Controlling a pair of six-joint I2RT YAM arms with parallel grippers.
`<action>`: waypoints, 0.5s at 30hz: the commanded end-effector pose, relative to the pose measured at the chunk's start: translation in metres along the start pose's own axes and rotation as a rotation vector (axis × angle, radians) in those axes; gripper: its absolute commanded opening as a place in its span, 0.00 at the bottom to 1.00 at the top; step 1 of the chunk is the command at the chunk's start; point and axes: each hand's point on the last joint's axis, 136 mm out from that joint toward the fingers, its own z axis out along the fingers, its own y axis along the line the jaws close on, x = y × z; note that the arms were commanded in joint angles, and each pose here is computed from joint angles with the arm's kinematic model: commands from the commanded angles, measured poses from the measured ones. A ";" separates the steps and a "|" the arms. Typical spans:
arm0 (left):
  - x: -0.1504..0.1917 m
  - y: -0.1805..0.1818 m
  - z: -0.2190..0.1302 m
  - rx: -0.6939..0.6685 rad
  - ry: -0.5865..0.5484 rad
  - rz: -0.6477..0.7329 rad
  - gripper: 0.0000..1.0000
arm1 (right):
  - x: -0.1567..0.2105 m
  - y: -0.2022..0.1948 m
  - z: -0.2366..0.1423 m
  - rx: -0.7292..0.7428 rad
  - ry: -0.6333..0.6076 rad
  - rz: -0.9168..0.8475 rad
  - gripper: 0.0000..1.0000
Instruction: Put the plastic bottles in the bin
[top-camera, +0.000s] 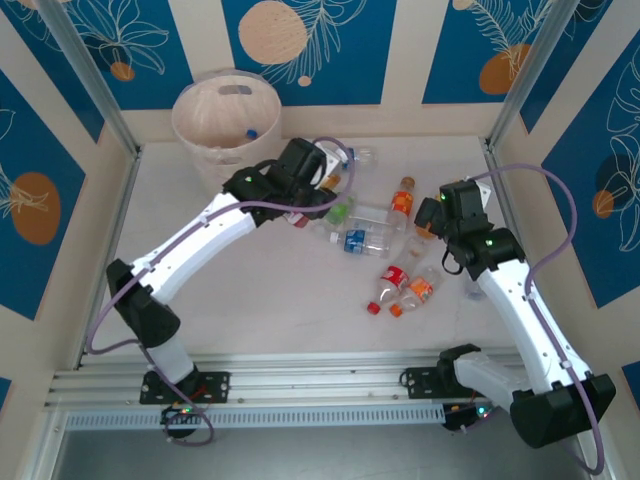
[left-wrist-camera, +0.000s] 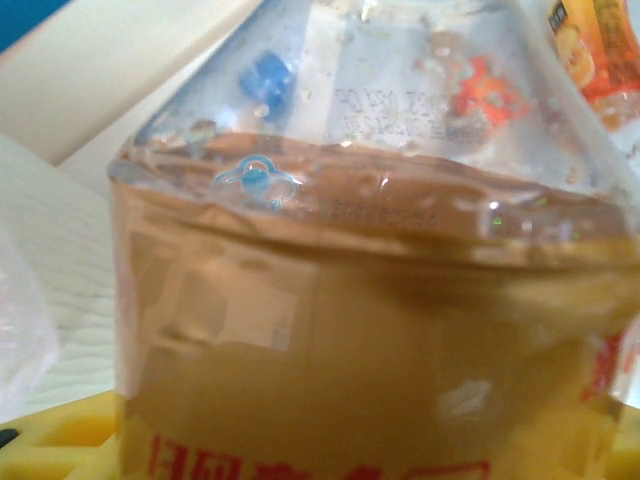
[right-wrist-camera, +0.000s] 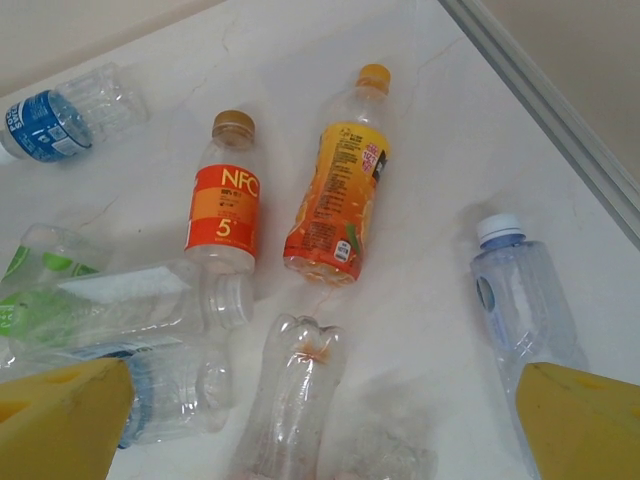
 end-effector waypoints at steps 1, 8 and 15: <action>-0.024 0.032 -0.030 -0.031 -0.107 -0.086 0.45 | -0.011 0.015 -0.002 -0.039 -0.017 0.003 0.99; -0.042 0.090 -0.054 -0.090 -0.187 -0.205 0.43 | -0.007 0.025 0.002 -0.039 -0.002 -0.029 0.99; -0.054 0.148 -0.072 -0.154 -0.266 -0.316 0.42 | -0.007 0.027 -0.001 -0.040 -0.007 -0.035 0.99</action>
